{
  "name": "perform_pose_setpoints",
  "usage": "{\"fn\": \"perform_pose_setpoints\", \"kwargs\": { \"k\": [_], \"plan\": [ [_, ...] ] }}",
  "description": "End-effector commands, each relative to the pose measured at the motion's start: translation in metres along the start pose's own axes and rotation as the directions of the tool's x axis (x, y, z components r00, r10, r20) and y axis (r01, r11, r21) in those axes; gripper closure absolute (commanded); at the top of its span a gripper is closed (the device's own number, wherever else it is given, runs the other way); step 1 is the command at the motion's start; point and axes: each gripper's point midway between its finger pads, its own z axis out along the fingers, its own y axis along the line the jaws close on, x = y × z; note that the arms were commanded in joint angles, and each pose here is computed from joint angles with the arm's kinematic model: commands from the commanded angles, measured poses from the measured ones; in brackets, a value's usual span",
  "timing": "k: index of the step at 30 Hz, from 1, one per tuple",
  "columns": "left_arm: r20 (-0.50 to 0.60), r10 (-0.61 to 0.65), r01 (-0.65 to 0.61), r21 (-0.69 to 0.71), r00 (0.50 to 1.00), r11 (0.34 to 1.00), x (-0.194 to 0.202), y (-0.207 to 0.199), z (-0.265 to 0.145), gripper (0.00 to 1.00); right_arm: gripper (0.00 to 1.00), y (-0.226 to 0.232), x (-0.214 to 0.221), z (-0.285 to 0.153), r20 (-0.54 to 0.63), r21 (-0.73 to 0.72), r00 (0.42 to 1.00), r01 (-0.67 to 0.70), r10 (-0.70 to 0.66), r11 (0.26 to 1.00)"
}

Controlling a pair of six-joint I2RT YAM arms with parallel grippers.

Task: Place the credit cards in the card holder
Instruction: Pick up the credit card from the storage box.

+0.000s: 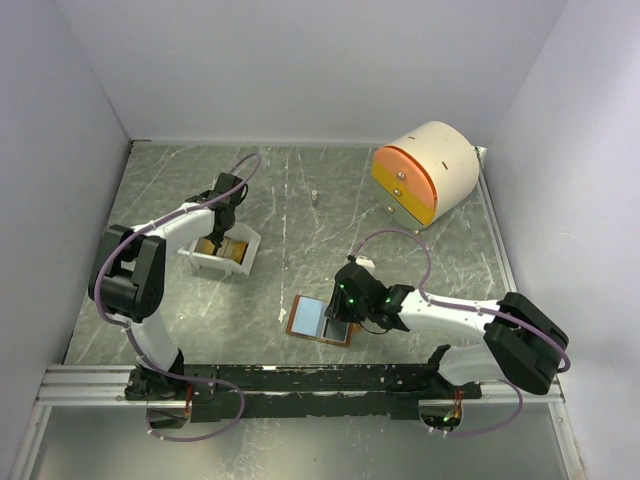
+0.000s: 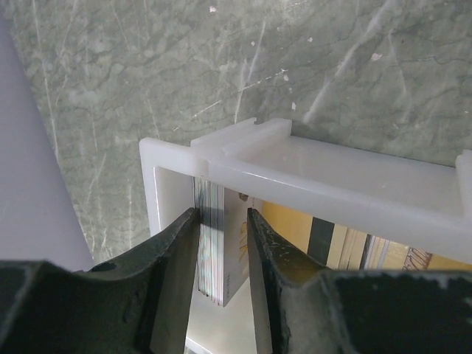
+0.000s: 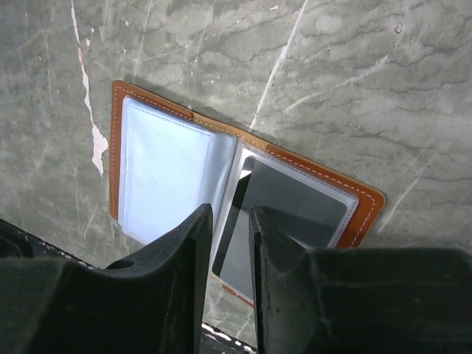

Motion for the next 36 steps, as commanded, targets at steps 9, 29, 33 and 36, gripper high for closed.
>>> {"fn": "perform_pose_setpoints", "kwargs": {
  "k": [9,29,33,36],
  "plan": [
    [-0.004,0.022,-0.023,-0.102,1.0,0.994,-0.006,0.012,0.001,0.67,0.73,0.002,-0.006,-0.009,0.03,-0.014,1.0,-0.004,0.005,1.0],
    [0.017,0.006,-0.005,-0.075,1.0,0.997,-0.019,0.015,-0.018,0.9,0.73,0.001,-0.006,-0.008,0.023,-0.007,1.0,-0.002,0.002,1.0],
    [0.053,-0.043,0.044,-0.008,0.998,0.999,-0.028,0.015,-0.036,0.93,0.73,0.003,-0.007,-0.01,0.027,-0.019,1.0,0.005,-0.004,1.0],
    [0.077,-0.082,0.079,0.05,0.994,0.996,-0.034,0.013,-0.051,0.93,0.72,0.009,-0.01,-0.013,0.031,-0.036,0.999,0.017,-0.016,0.999]
  ]
}}
